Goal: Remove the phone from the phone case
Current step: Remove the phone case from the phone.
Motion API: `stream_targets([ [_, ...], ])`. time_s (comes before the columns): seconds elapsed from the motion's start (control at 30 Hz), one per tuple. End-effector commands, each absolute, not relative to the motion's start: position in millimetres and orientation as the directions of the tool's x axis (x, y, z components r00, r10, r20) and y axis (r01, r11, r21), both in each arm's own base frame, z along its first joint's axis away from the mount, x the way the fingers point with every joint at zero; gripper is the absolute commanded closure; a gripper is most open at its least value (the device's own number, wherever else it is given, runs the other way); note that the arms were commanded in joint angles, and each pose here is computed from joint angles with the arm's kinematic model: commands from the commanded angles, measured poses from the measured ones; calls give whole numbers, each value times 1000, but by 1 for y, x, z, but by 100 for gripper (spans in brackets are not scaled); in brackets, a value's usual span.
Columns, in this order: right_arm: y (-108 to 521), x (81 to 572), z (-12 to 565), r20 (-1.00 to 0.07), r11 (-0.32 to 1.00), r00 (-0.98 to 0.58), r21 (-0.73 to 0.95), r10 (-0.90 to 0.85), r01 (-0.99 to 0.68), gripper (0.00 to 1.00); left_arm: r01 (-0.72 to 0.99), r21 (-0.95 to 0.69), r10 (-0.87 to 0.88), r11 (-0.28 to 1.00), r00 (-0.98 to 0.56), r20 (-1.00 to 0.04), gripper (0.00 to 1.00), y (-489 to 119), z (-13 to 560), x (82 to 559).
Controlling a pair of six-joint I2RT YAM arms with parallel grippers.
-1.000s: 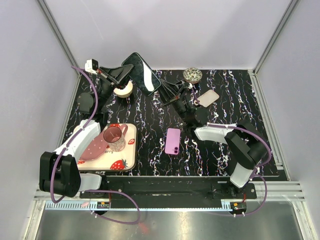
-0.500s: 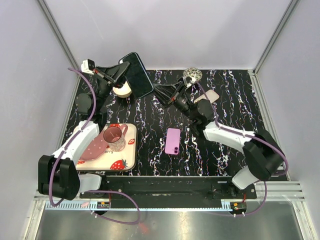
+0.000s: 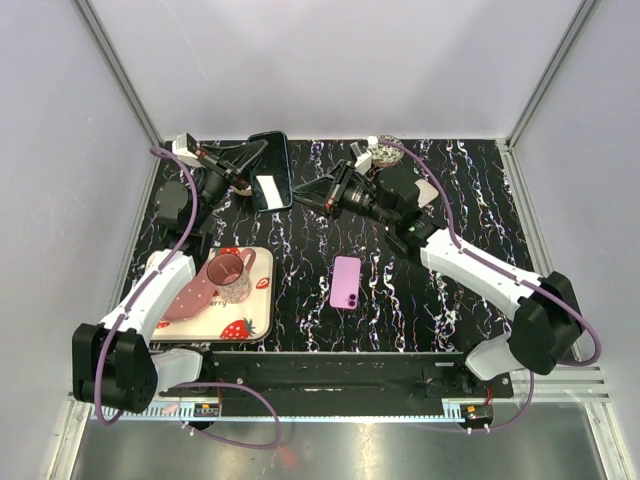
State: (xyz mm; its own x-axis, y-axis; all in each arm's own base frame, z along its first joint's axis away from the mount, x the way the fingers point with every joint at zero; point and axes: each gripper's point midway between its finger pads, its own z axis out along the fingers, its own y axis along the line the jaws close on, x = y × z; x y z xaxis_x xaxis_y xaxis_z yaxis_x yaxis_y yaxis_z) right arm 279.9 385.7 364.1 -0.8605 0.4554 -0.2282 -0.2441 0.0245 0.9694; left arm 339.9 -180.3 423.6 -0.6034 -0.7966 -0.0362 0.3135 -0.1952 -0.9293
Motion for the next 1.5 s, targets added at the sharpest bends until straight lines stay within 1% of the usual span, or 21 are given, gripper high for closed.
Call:
stream_targets([
  [0.0, 403, 296, 271, -244, 302, -891, 945, 384, -129, 82, 377, -874, -559, -306, -814, -156, 100, -221, 463, 249],
  [0.1, 410, 299, 279, -248, 266, -894, 952, 373, -153, 82, 356, -884, -566, -303, -813, -133, 100, -221, 451, 251],
  [0.2, 416, 303, 287, -245, 226, -897, 959, 368, -169, 78, 353, -886, -572, -302, -810, -127, 100, -220, 446, 250],
  [0.33, 414, 311, 304, -227, 143, -895, 972, 384, -185, 71, 351, -886, -572, -302, -810, -126, 100, -220, 442, 250],
  [0.5, 408, 322, 313, -213, 95, -888, 977, 407, -190, 63, 341, -890, -573, -304, -812, -116, 100, -221, 436, 252],
  [0.63, 409, 325, 322, -188, 33, -896, 981, 402, -191, 62, 328, -891, -563, -314, -820, -103, 100, -222, 430, 254],
  [0.67, 409, 328, 317, -172, 25, -900, 984, 401, -177, 63, 333, -888, -560, -318, -821, -108, 100, -223, 430, 252],
  [0.7, 409, 328, 322, -175, -5, -899, 981, 401, -193, 67, 331, -888, -561, -319, -821, -105, 100, -223, 429, 253],
  [0.73, 408, 328, 323, -151, -26, -905, 984, 398, -176, 70, 328, -892, -562, -311, -821, -106, 100, -223, 425, 254],
  [0.8, 406, 329, 316, -134, -46, -907, 985, 399, -165, 80, 323, -898, -562, -298, -820, -109, 100, -225, 420, 256],
  [0.83, 405, 329, 314, -112, -56, -910, 988, 400, -146, 90, 318, -904, -563, -286, -819, -111, 100, -226, 414, 259],
  [0.9, 399, 331, 302, -91, -64, -908, 990, 408, -128, 99, 317, -906, -561, -282, -820, -112, 100, -227, 409, 261],
  [0.93, 396, 330, 289, -60, -60, -909, 994, 411, -92, 100, 312, -910, -561, -274, -820, -112, 100, -228, 402, 264],
  [1.0, 391, 330, 283, -50, -73, -906, 993, 421, -88, 100, 304, -913, -561, -272, -821, -107, 100, -229, 396, 267],
  [1.03, 387, 329, 269, -25, -61, -904, 997, 428, -57, 100, 306, -914, -561, -265, -820, -112, 100, -230, 391, 269],
  [1.27, 374, 325, 224, 13, -15, -894, 1000, 448, 8, 100, 272, -932, -539, -238, -835, -106, 100, -238, 361, 279],
  [1.37, 373, 322, 210, 28, -7, -896, 1000, 443, 27, 100, 260, -935, -532, -241, -841, -97, 91, -241, 353, 282],
  [1.4, 373, 322, 209, 30, -12, -898, 1000, 438, 28, 100, 255, -937, -531, -240, -842, -93, 84, -242, 351, 284],
  [1.47, 373, 321, 203, 36, -10, -899, 999, 436, 35, 100, 255, -938, -527, -234, -844, -99, 77, -244, 349, 284],
])
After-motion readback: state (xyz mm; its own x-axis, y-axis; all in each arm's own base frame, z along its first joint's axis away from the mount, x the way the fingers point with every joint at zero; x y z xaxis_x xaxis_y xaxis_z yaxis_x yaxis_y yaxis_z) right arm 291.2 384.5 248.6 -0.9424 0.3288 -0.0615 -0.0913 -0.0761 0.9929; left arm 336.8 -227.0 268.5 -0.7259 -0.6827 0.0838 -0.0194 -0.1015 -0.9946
